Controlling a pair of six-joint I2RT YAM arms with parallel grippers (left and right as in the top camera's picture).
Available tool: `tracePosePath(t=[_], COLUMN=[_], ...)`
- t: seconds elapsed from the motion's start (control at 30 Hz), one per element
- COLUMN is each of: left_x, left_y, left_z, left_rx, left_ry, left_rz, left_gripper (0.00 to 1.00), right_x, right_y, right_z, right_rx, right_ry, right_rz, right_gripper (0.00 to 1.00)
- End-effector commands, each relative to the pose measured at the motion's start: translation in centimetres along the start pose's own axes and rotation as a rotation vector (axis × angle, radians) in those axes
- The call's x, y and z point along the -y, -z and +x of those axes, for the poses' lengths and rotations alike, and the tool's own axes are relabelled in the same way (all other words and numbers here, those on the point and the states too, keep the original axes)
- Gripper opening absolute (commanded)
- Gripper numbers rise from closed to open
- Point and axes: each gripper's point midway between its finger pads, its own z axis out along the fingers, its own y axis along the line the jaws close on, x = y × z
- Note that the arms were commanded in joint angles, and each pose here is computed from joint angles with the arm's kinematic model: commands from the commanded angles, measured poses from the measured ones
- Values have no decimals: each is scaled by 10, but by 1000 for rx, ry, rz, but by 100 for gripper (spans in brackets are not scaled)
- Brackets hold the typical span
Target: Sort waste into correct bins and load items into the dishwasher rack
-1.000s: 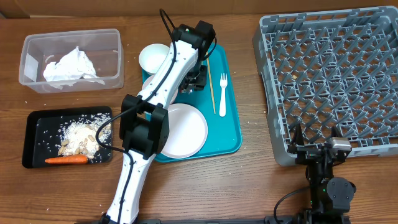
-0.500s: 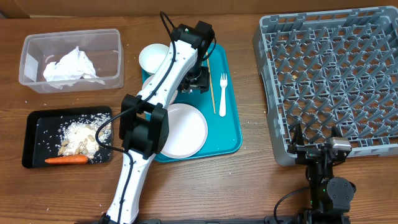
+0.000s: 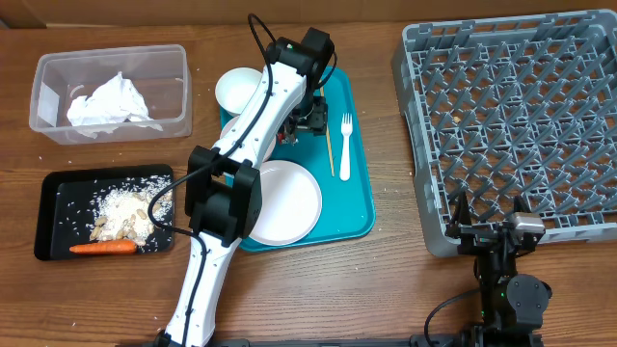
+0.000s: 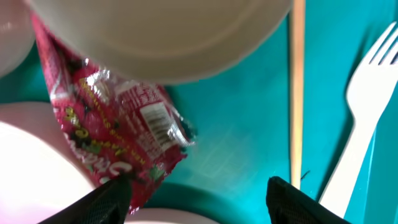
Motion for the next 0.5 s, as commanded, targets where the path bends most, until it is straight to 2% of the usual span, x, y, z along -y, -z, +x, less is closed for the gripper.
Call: tracePosePath(t=[0.0,0.3,0.47], left_x=[1,-3,-13], left_y=[-15,-11,13], left_z=[-1,-12,-35], left_rx=[-3,43,153], left_ry=[-43,-50,-35], left_rz=[-23,-52,-113], left_gripper=[72,71,72], right_x=[2,2,2], right_y=[0,0,0], right_z=[2,2,2], right_rx=[3,3,3], right_ry=[1,1,1], right_rz=[9,9,9], right_gripper=[100,100,100])
